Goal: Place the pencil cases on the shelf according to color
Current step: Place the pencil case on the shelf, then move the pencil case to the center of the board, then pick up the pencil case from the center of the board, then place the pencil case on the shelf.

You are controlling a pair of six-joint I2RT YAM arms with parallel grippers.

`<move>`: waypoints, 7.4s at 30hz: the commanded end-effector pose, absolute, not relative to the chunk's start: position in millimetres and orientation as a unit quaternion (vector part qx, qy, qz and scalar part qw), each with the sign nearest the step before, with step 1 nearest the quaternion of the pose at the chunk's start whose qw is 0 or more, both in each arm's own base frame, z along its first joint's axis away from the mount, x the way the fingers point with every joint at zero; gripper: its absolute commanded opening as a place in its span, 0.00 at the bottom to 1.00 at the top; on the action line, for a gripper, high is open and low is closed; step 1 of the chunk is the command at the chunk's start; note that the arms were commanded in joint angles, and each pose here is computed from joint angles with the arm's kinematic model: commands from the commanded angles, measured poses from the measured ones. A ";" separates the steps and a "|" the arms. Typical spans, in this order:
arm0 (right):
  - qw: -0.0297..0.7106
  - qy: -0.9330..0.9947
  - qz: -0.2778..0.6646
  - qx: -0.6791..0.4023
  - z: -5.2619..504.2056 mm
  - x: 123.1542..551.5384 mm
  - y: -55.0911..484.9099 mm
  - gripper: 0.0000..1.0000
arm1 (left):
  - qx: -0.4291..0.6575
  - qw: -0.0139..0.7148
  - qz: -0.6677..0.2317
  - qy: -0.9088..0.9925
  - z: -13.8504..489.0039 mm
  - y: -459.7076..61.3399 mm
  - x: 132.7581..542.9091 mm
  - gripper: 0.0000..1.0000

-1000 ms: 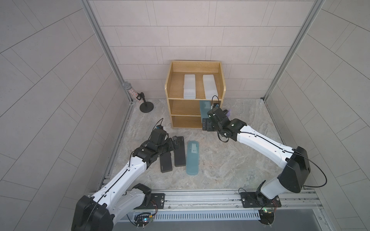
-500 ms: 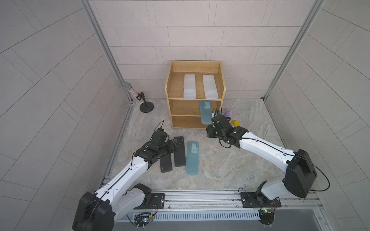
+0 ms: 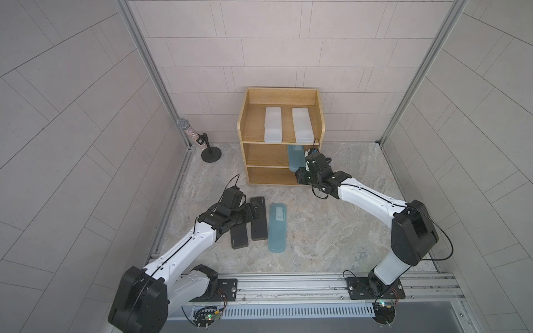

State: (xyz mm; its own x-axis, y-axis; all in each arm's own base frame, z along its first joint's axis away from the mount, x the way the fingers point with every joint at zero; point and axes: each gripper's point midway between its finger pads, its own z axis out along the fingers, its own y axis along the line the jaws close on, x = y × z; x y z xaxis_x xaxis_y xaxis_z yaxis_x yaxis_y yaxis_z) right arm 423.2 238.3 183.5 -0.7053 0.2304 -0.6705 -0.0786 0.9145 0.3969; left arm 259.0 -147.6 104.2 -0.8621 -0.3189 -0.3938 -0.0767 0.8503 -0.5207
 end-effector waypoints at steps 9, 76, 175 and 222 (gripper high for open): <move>0.403 0.884 0.236 0.025 195.9 410.7 244.0 0.46 | -0.006 0.245 -0.270 0.931 134.3 -195.3 252.1 1.00; 0.341 0.923 0.175 0.048 115.4 201.8 119.0 1.00 | -0.048 0.282 -0.229 0.931 79.6 -290.4 239.7 1.00; 0.411 0.889 0.177 -0.091 220.6 274.2 282.3 0.39 | -0.175 0.339 -0.208 0.901 123.3 -120.7 262.1 1.00; 0.426 0.895 0.129 -0.020 235.1 424.7 321.3 0.97 | -0.180 0.318 -0.271 0.891 131.9 -118.3 291.8 1.00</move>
State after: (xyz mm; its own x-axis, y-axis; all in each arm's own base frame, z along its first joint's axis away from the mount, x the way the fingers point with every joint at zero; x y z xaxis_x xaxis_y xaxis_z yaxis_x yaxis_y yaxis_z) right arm 430.8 333.8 207.1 -0.6651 0.0668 -0.7437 -0.1469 0.9648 0.2181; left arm 285.5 -118.2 114.7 -0.7501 -0.4997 -0.4331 -0.1823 0.7858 -0.5909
